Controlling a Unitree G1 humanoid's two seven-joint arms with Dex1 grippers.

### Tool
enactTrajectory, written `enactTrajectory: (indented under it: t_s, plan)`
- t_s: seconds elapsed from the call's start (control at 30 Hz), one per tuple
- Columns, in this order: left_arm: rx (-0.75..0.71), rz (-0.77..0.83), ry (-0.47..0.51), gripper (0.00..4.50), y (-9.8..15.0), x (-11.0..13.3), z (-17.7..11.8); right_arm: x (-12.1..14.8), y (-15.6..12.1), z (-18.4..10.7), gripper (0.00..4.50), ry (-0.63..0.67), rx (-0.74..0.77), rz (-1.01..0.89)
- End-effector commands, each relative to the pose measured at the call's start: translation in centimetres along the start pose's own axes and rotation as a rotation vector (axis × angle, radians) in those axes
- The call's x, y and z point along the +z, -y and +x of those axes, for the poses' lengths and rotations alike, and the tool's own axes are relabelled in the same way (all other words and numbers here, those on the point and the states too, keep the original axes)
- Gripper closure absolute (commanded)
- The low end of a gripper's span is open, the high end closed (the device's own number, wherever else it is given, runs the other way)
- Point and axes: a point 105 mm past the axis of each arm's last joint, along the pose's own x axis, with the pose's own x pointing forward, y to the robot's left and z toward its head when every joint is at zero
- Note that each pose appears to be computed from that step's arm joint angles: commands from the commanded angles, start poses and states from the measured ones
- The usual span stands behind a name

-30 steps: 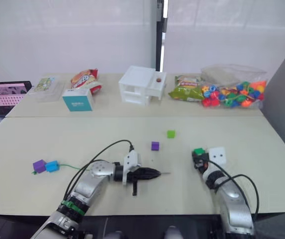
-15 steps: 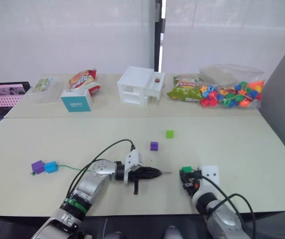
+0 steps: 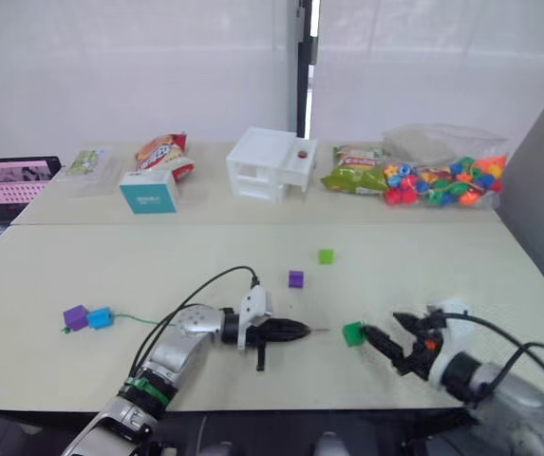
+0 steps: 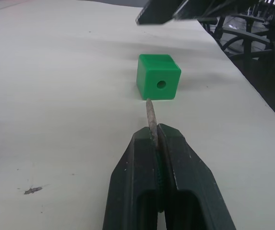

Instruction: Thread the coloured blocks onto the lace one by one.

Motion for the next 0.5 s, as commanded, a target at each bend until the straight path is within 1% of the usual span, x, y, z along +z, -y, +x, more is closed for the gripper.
enactTrajectory:
  t_s: [0.03, 0.1, 0.17, 0.2, 0.23, 0.3, 0.43, 0.5]
  plan:
    - [0.005, 0.022, 0.013, 4.50, 0.0, 0.5, 0.0, 1.8, -0.9, 0.3, 0.05, -0.047, 0.171, -0.163]
    - [0.006, 0.024, 0.012, 4.50, 0.2, 0.4, -0.1, 2.3, -1.3, 0.9, 0.05, -0.098, 0.251, -0.280]
    - [0.005, 0.025, 0.010, 4.50, 0.4, 0.4, -0.1, 1.5, -1.5, 1.3, 0.05, -0.244, 0.336, -0.433]
    - [0.004, 0.024, 0.009, 4.50, 0.5, 0.4, -0.1, 0.7, -1.4, 1.4, 0.05, -0.354, 0.385, -0.573]
    - [0.004, 0.024, 0.008, 4.50, 0.6, 0.4, -0.1, 0.1, -1.4, 1.4, 0.05, -0.434, 0.433, -0.671]
    - [0.004, 0.023, 0.007, 4.50, 0.7, 0.4, -0.1, -0.2, -1.2, 1.9, 0.05, -0.478, 0.477, -0.754]
    - [0.008, 0.027, 0.003, 4.50, 0.7, 0.4, -0.1, 0.3, -1.1, 3.5, 0.05, -0.488, 0.546, -0.873]
    - [0.016, 0.039, 0.003, 4.50, 0.7, 0.5, -0.2, 0.3, -0.4, 4.3, 0.05, -0.514, 0.557, -0.953]
